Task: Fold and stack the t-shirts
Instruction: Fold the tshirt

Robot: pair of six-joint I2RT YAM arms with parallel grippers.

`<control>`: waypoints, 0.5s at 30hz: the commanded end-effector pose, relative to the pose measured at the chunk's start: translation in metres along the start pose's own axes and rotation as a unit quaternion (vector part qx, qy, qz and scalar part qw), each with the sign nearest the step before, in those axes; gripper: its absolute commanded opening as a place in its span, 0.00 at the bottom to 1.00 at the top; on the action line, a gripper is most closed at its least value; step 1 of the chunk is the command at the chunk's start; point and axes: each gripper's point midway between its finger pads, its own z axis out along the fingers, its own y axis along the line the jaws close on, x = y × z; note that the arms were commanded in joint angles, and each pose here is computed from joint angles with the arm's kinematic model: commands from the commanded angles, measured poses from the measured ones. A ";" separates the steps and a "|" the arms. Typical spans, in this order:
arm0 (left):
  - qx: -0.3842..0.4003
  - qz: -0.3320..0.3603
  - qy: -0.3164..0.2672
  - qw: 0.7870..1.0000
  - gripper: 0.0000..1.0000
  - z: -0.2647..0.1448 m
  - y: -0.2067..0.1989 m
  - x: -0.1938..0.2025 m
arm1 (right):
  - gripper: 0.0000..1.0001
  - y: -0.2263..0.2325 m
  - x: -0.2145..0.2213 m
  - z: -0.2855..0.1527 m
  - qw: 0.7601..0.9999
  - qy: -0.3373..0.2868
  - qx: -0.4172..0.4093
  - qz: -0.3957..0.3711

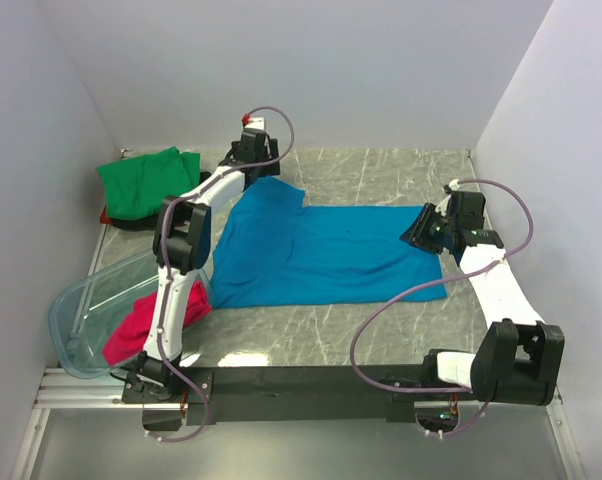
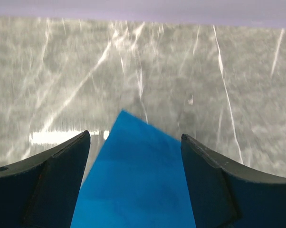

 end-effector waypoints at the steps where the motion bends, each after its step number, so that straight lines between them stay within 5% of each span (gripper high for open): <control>1: -0.015 0.023 -0.006 1.000 0.81 0.008 0.006 -0.015 | 0.39 0.025 -0.015 -0.011 0.998 -0.031 -0.049 -0.031; 15: -0.011 0.035 0.020 0.999 0.76 0.034 0.004 0.013 | 0.39 0.029 -0.010 -0.017 0.997 -0.033 -0.056 -0.039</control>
